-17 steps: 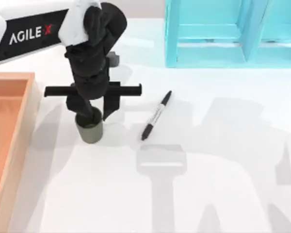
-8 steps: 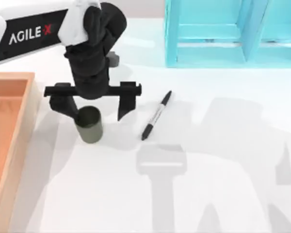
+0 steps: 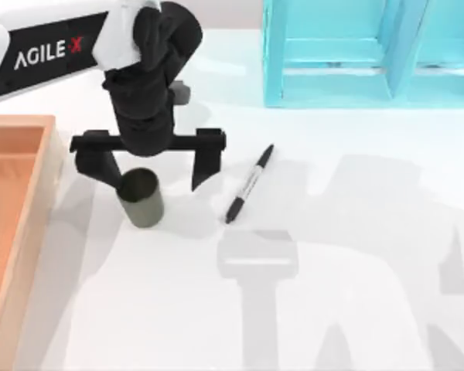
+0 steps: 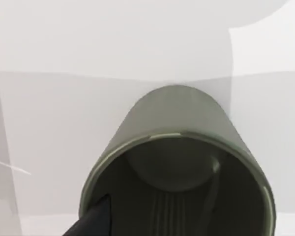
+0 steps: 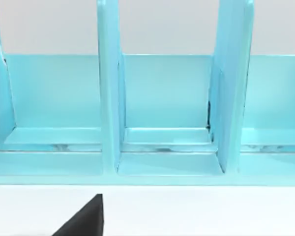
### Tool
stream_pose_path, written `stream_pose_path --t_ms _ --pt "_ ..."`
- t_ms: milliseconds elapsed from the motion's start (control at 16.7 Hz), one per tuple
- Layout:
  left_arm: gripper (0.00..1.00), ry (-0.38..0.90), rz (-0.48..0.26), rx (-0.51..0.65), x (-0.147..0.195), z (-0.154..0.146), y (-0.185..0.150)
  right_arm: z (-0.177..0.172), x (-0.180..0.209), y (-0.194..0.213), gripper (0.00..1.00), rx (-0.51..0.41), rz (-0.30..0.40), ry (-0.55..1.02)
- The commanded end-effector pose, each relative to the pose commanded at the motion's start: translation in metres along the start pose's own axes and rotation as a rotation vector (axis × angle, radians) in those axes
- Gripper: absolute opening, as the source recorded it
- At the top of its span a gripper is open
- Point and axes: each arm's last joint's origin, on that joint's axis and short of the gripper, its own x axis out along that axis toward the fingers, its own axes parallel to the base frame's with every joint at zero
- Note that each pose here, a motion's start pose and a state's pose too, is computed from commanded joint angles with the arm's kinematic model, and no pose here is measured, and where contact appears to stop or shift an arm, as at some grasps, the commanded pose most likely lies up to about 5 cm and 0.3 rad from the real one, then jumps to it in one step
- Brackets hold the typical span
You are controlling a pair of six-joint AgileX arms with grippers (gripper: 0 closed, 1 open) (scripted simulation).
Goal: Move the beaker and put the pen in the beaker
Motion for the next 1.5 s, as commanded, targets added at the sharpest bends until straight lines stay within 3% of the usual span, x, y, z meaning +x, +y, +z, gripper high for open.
stream_pose_path --t_ms 180,420,660,840,1200,1500 --pt "1.0 0.014 0.006 0.001 -0.018 0.006 -0.004 0.0 0.0 0.0 1.0 0.0 0.0 0.0" --pt "1.0 0.016 0.006 0.003 -0.071 0.014 -0.008 0.0 0.0 0.0 1.0 0.0 0.0 0.0" --pt "1.0 0.001 -0.001 0.002 -0.127 0.008 -0.004 0.0 0.0 0.0 1.0 0.0 0.0 0.0" --pt "1.0 -0.002 -0.001 0.001 -0.146 0.003 0.0 0.0 0.0 0.0 1.0 0.0 0.0 0.0" --pt "1.0 -0.01 0.007 0.021 -0.142 0.005 -0.006 0.0 0.0 0.0 1.0 0.0 0.0 0.0" --pt "1.0 -0.055 0.102 0.255 -0.073 0.014 -0.082 0.0 0.0 0.0 1.0 0.0 0.0 0.0"
